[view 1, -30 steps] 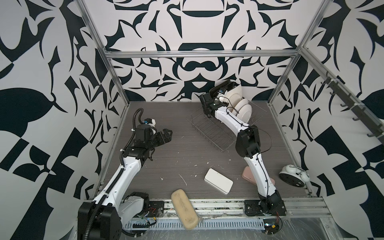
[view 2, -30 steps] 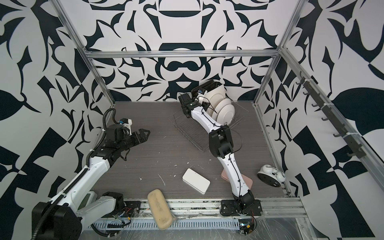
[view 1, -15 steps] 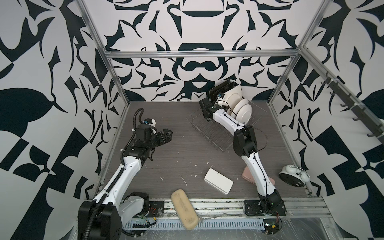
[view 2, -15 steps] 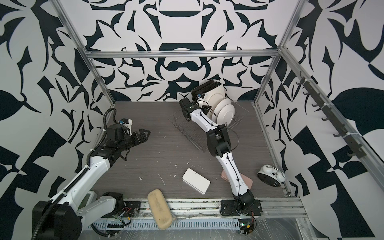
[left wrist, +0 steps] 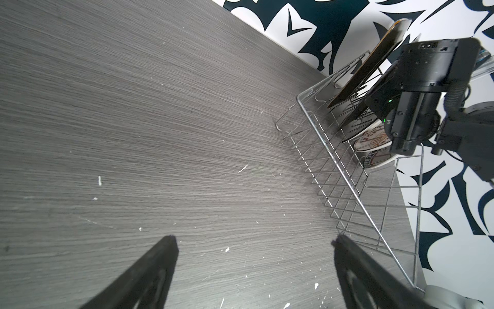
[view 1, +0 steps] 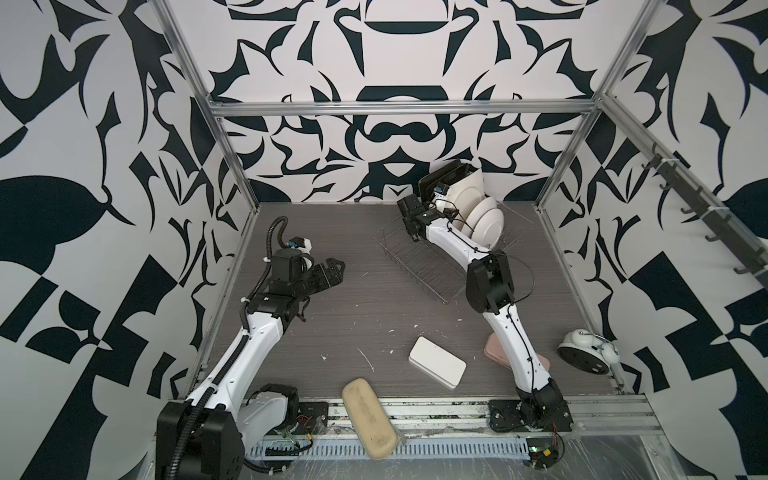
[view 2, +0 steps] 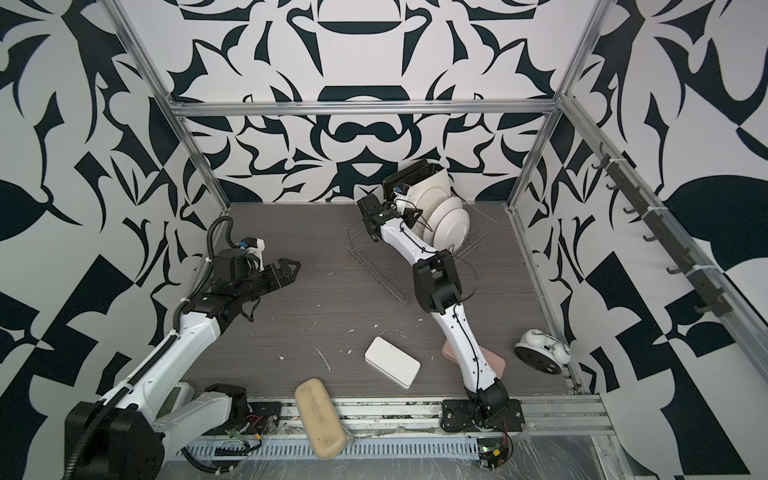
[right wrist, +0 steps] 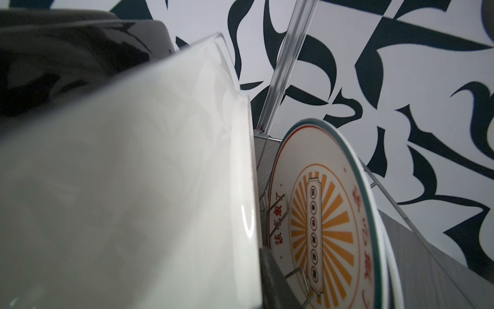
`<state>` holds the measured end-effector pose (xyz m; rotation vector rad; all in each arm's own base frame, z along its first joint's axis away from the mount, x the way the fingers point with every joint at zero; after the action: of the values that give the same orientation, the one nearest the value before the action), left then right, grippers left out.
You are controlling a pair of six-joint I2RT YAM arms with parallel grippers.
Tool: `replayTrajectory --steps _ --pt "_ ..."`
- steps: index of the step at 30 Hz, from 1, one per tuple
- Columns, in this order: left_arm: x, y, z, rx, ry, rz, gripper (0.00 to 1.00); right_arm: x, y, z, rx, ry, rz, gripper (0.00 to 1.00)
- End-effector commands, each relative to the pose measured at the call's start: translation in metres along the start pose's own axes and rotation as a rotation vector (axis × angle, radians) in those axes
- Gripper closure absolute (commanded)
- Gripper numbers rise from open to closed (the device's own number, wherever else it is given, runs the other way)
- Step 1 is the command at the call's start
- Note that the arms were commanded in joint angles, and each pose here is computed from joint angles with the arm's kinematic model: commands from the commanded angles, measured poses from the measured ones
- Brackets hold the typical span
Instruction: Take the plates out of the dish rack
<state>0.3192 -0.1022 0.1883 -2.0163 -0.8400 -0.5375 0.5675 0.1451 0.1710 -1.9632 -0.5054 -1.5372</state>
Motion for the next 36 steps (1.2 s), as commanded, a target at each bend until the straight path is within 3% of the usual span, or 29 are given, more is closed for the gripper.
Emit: replayTrajectory --steps 1,11,26,36 --pt "0.006 -0.005 -0.006 -0.010 0.012 -0.010 0.05 0.021 -0.006 0.001 0.002 0.062 -0.032 0.73" --pt "0.006 -0.006 -0.005 -0.004 0.014 -0.012 0.05 0.022 -0.005 0.006 -0.003 0.032 -0.055 0.76" --pt "0.006 -0.007 -0.005 0.003 0.020 -0.011 0.05 0.023 -0.006 0.011 -0.016 -0.005 -0.088 0.94" --pt "0.006 -0.007 -0.005 0.003 0.022 -0.011 0.05 0.027 -0.012 0.009 -0.034 0.001 -0.108 1.00"
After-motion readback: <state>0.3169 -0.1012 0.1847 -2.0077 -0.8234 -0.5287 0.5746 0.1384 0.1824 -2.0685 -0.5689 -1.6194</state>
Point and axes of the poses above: each gripper's point midway between its finger pads, its own y axis out along the fingers, its own z axis along the line the jaws close on, x = y × z, the point moved 1 cm from there along -y, back along the fingers, and after that the axes turned 1 degree about y, right-handed, at the moved point
